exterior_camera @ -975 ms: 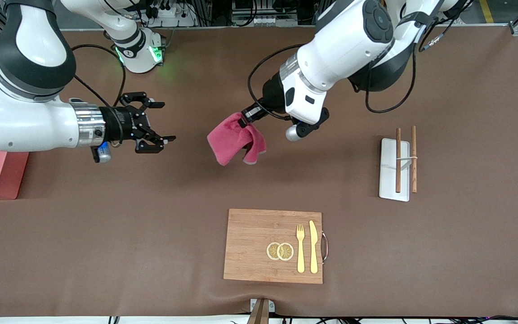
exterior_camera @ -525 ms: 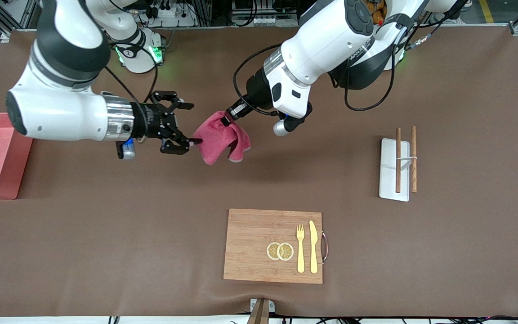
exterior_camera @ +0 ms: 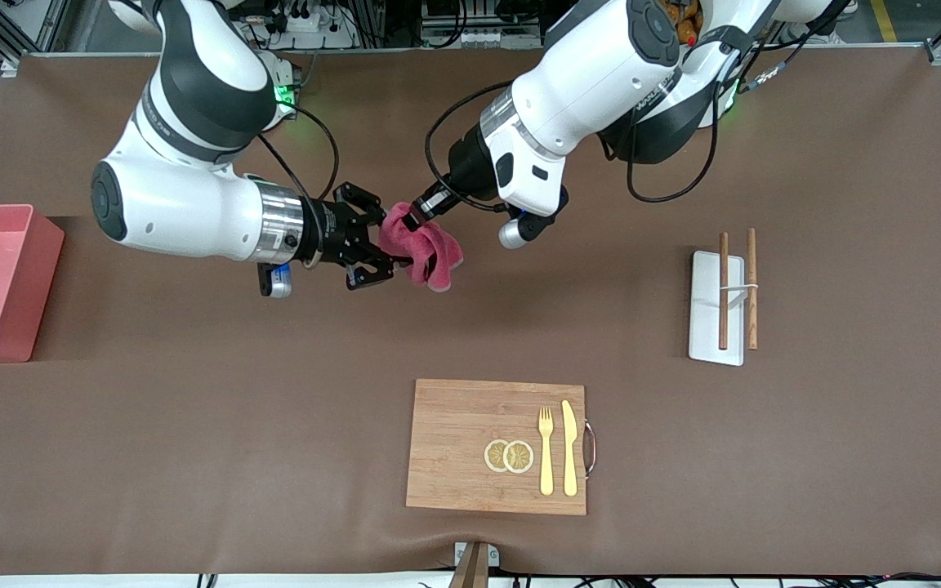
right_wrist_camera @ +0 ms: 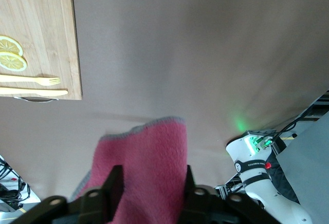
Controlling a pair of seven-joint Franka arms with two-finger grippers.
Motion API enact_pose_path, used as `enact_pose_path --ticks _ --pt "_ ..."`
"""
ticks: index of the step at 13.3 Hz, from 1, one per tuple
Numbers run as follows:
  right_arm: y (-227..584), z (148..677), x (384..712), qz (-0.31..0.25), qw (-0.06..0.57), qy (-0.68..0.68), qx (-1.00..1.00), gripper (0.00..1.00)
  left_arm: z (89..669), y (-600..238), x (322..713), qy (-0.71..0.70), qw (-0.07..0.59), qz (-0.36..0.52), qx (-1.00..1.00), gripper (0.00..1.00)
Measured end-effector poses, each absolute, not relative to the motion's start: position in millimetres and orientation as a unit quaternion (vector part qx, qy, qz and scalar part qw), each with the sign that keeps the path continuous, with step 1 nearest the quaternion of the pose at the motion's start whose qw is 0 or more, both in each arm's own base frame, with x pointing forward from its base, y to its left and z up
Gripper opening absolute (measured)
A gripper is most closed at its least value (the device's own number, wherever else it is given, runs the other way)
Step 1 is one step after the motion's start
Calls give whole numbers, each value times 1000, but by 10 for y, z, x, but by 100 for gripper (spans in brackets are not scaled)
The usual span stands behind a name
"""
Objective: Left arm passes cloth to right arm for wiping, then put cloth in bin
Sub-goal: 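Grasp the pink cloth with the right gripper beside the left gripper, then release the cloth from the left gripper and withdraw it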
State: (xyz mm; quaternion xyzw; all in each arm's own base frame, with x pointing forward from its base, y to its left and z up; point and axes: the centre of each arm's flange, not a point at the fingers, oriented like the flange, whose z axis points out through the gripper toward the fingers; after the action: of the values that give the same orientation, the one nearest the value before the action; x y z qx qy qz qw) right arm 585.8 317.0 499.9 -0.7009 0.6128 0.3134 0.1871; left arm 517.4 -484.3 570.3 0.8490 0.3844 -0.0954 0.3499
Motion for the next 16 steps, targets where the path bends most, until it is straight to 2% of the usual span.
enact_pose_path --ticks 2,4,5,6,10,13,14,16 --pt "3143 5001 5879 312 188 615 -700 22 5705 -4855 5164 383 350 -96 849 4" --pt "3140 5015 5884 311 189 614 -700 7 5719 -4849 5172 384 352 -94 848 4" --pt "3138 5018 5886 310 190 614 -701 5 5730 -4842 5180 384 353 -93 848 9" --pt "3136 5018 5887 310 190 613 -701 5 5739 -4835 5187 385 354 -93 847 19" --pt "3117 4984 5880 296 184 597 -723 4 5738 -4771 5246 393 351 -88 845 65" --pt "3053 4664 5837 277 146 556 -770 4 5731 -4452 5422 403 312 -85 856 96" --pt "3031 4496 5841 270 131 546 -783 4 5732 -4202 5551 413 292 -86 858 100" --pt "3012 4154 5876 254 107 526 -805 4 5698 -3575 5825 413 241 -71 875 100"
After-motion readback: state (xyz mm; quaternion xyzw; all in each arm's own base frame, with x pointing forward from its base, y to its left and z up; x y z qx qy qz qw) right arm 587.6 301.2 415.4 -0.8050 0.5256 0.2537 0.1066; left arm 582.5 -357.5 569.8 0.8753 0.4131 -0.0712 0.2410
